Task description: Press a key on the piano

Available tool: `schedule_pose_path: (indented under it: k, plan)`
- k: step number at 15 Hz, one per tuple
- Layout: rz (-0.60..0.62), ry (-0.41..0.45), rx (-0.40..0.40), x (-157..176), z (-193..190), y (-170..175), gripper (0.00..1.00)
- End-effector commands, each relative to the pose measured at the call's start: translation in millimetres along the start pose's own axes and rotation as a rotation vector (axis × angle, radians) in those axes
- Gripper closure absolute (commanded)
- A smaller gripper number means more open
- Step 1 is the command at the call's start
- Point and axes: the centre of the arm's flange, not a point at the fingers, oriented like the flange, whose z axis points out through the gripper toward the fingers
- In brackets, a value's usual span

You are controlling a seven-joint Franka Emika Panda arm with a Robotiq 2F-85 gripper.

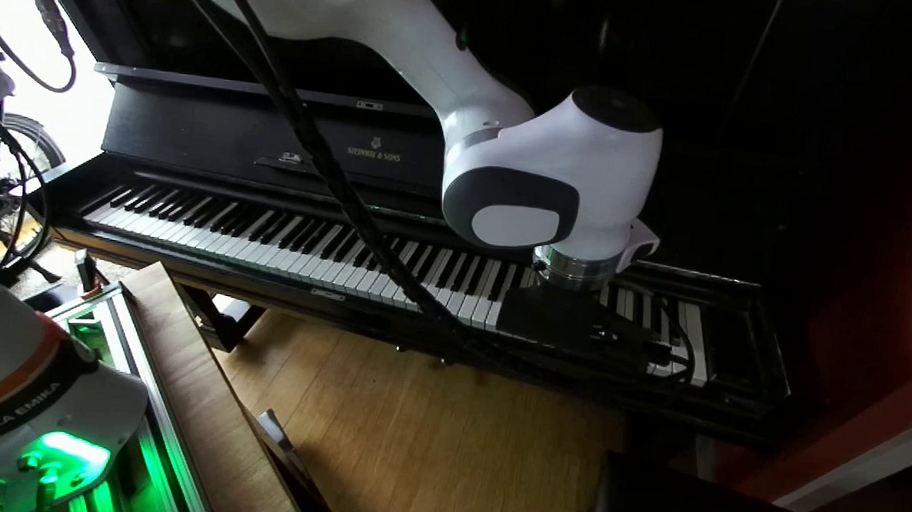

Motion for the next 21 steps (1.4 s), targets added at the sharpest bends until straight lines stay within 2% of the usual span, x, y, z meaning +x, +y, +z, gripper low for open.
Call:
schedule_pose_path:
  k: [1,7,14,21]
  plan:
    - [-0.012,0.025,-0.009,13,22,14,0.99]
    - [-0.033,0.038,-0.061,33,43,24,1.0]
    - [-0.034,0.068,-0.045,46,57,26,1.0]
    - [-0.024,0.071,-0.022,45,66,30,1.0]
